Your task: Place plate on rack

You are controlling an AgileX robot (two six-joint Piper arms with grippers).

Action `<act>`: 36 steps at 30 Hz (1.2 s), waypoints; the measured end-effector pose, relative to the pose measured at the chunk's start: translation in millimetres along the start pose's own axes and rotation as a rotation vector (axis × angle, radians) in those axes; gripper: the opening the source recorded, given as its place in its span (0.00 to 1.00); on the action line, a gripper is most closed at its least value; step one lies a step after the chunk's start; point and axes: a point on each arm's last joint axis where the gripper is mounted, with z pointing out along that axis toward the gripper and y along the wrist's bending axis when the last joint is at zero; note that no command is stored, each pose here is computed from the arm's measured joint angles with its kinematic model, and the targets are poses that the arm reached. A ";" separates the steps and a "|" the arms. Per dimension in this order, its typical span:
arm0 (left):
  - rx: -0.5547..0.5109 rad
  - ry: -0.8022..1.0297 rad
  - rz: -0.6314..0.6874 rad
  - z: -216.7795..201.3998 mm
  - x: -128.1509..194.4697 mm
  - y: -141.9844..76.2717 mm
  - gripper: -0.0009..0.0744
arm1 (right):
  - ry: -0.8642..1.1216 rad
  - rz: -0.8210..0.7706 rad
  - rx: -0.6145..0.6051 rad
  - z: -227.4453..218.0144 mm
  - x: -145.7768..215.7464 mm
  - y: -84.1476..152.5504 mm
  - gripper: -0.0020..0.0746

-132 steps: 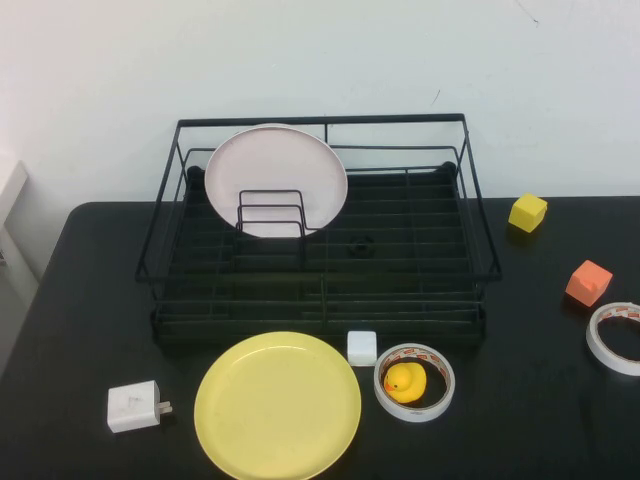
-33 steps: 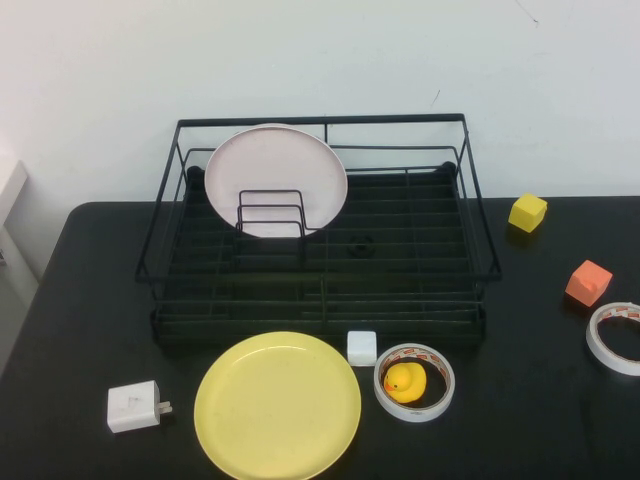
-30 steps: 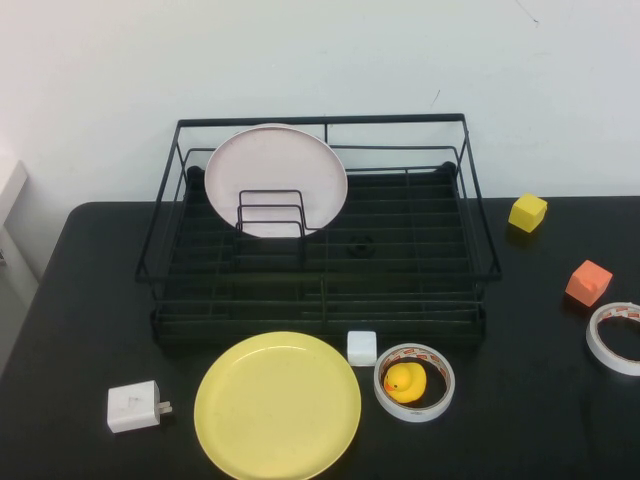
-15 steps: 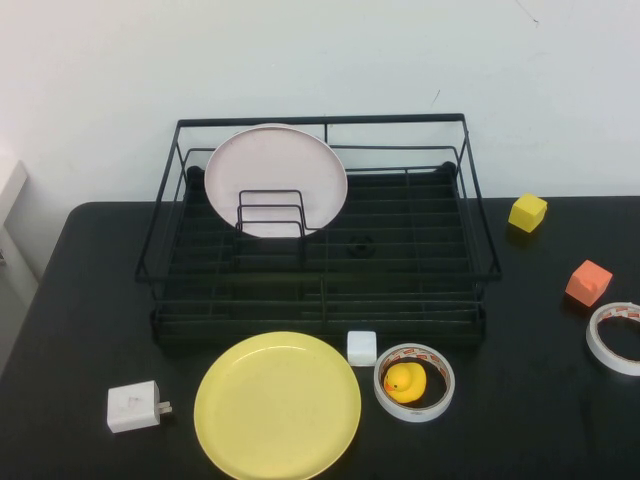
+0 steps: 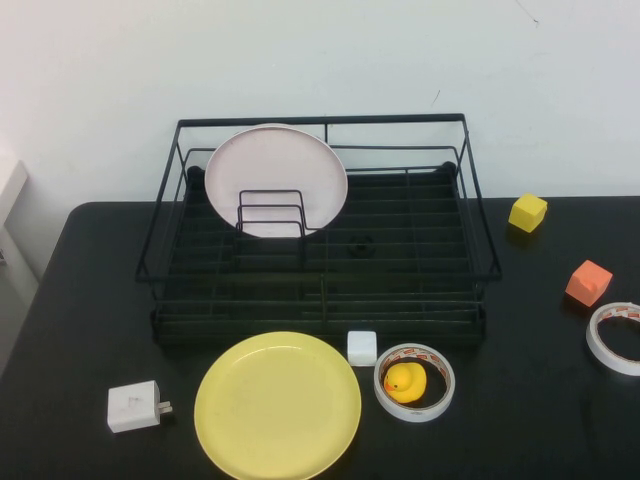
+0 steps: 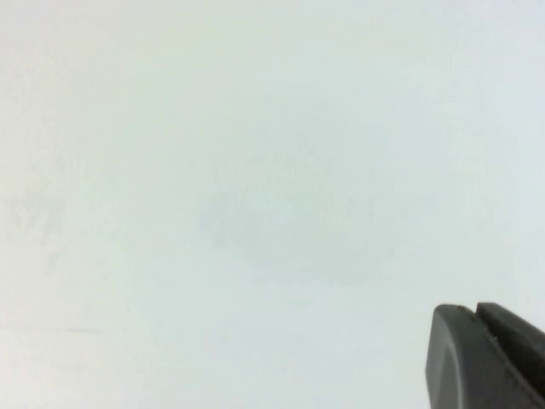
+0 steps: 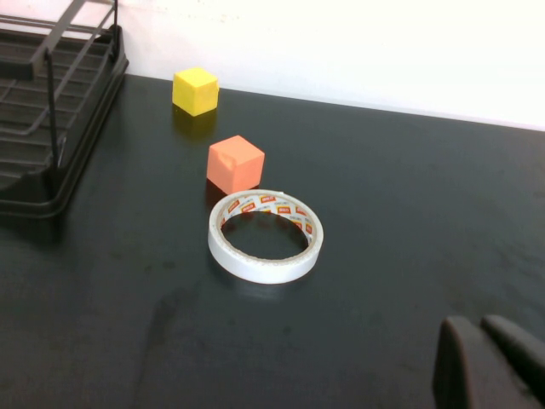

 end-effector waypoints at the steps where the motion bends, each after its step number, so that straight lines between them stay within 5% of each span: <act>1: 0.000 -0.005 0.000 0.0 -0.4 0.0 0.01 | 0.000 0.000 0.000 0.0 0.0 0.0 0.02; 7: -0.018 0.206 -0.088 -2.0 18.6 0.8 0.01 | -0.032 -0.048 0.015 0.7 -1.5 -1.0 0.02; 12: -0.053 0.492 -0.120 -11.0 43.2 2.0 0.01 | -0.302 -0.138 -0.007 -2.8 -24.5 3.0 0.02; 20: -0.110 0.524 -0.319 -12.7 46.2 2.1 0.01 | -0.701 -0.140 -0.079 -20.3 -55.6 11.4 0.02; 25: -0.106 0.446 -0.366 -6.5 33.8 1.0 0.01 | -0.712 -0.061 -0.079 -24.2 -62.5 7.8 0.02; 30: -0.050 0.370 -0.271 16.5 -20.4 -7.2 0.01 | -0.640 -0.012 -0.018 -45.8 -94.7 -7.2 0.02; 36: -0.061 0.540 -0.204 55.8 -48.6 -13.4 0.01 | -0.503 0.054 0.026 -68.9 -137.2 -23.7 0.02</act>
